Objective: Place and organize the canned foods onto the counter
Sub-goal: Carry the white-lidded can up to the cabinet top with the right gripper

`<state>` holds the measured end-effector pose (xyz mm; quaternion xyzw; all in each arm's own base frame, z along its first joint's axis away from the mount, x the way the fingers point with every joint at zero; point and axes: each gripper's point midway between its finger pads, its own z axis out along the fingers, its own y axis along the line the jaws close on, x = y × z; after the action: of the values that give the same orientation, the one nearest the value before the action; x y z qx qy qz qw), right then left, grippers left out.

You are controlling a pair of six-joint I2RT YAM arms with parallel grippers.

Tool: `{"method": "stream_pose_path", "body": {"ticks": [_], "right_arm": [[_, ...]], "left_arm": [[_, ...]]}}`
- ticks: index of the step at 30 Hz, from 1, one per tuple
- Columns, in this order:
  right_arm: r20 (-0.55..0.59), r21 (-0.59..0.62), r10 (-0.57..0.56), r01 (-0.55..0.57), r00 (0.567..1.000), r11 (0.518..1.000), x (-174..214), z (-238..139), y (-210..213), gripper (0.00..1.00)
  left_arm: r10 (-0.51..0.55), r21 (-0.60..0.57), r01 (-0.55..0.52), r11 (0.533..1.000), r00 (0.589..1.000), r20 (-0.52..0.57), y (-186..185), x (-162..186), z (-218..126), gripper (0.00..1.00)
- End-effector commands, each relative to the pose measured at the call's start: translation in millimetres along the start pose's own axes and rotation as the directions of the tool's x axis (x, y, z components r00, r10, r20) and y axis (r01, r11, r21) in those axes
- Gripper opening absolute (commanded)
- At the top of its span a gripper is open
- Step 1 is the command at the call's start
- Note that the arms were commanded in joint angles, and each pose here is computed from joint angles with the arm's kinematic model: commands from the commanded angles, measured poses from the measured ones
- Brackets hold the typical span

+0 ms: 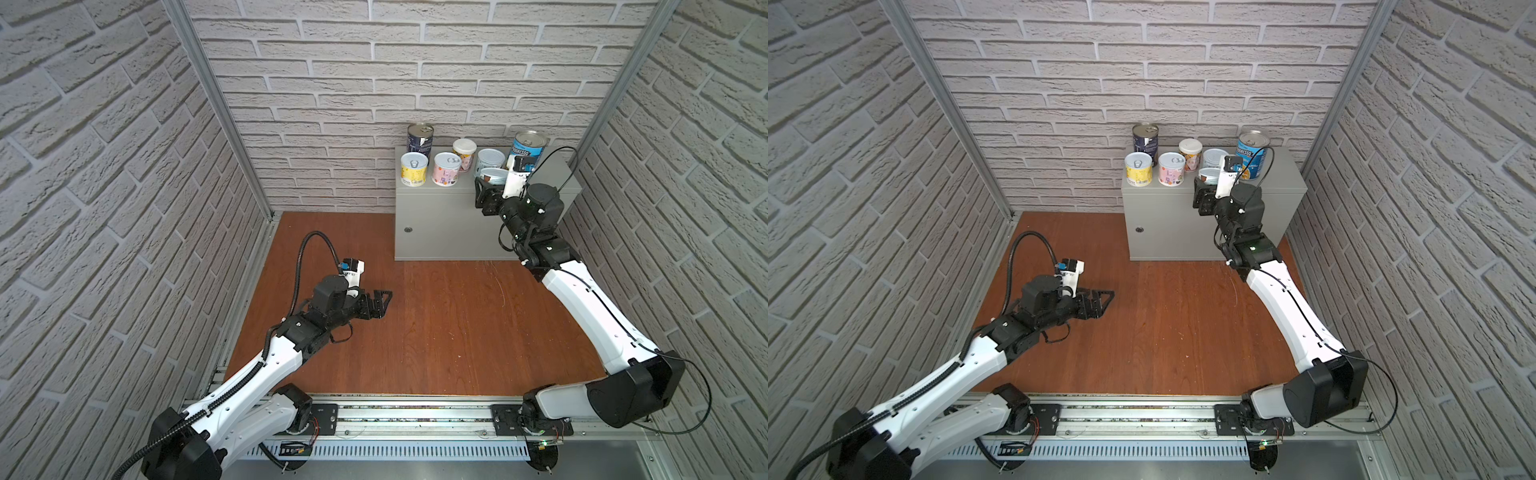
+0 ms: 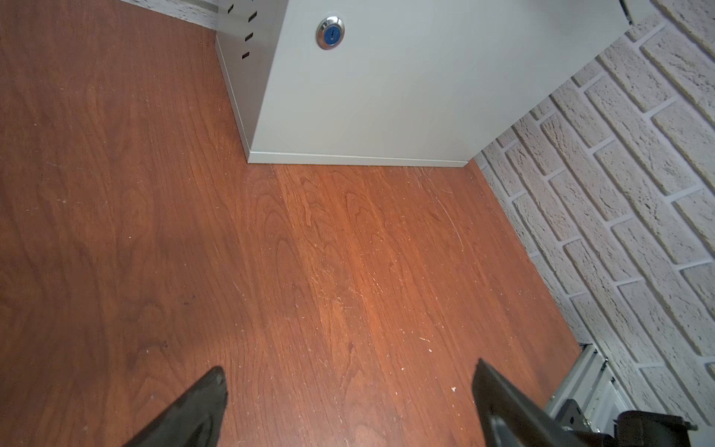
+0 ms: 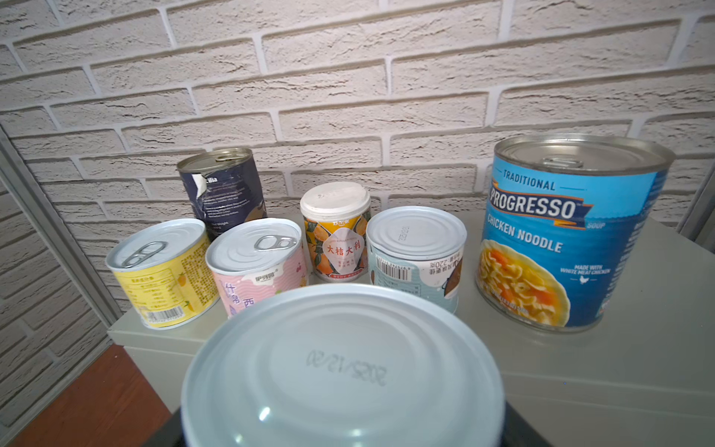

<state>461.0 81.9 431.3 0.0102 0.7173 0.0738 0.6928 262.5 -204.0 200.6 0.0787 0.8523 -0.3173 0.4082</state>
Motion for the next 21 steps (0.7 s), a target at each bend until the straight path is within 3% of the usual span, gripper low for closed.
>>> {"method": "stream_pose_path", "body": {"ticks": [1, 21], "right_arm": [[0.237, -0.019, 0.042, -0.038, 0.971, 0.999, -74, -10, 0, 0.67], [0.28, 0.222, -0.018, -0.046, 0.96, 0.974, -69, 3, -52, 0.67]], "left_arm": [[-0.003, -0.006, 0.003, 1.0, 1.0, 0.023, 3, -1, -3, 0.98], [-0.005, -0.031, 0.004, 1.0, 1.0, -0.012, 9, 7, 3, 0.98]]}}
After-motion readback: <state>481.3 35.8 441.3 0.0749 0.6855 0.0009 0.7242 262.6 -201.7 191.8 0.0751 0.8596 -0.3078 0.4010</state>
